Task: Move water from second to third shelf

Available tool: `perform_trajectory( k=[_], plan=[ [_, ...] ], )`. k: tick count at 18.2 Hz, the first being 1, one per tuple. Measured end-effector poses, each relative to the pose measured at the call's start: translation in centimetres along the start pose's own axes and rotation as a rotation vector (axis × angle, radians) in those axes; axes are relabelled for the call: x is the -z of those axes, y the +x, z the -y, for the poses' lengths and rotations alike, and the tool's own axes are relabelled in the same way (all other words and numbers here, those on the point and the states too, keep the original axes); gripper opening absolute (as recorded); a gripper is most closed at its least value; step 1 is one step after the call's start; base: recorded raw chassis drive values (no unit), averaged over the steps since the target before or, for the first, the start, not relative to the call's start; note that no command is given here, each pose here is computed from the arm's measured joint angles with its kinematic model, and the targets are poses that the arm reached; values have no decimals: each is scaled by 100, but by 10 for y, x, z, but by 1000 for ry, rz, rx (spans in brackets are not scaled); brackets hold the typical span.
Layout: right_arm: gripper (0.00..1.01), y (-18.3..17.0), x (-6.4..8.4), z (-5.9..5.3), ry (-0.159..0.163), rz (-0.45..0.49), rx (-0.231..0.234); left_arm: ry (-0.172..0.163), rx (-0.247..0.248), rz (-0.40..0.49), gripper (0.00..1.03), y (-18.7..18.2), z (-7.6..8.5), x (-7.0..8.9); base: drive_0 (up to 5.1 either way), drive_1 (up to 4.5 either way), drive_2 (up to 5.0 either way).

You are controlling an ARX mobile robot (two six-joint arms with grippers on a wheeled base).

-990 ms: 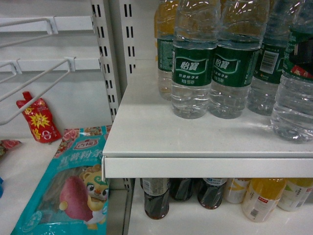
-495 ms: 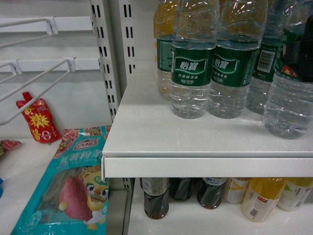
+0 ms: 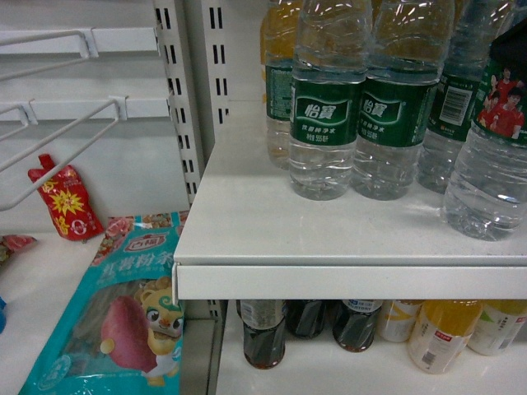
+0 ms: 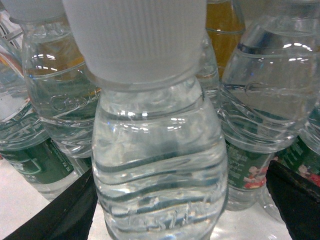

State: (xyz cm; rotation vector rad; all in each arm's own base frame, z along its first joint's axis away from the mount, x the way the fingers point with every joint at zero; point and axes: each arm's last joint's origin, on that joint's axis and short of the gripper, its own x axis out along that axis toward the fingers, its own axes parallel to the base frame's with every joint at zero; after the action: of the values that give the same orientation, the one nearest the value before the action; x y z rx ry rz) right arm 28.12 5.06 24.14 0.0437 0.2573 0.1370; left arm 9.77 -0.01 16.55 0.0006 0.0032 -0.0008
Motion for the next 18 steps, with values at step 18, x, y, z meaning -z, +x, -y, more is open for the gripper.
perform_trajectory(
  k=[18],
  plan=[
    [98, -86, -10, -17, 72, 63, -101, 0, 0, 0, 98, 0, 0, 0, 0, 0, 0]
  ],
)
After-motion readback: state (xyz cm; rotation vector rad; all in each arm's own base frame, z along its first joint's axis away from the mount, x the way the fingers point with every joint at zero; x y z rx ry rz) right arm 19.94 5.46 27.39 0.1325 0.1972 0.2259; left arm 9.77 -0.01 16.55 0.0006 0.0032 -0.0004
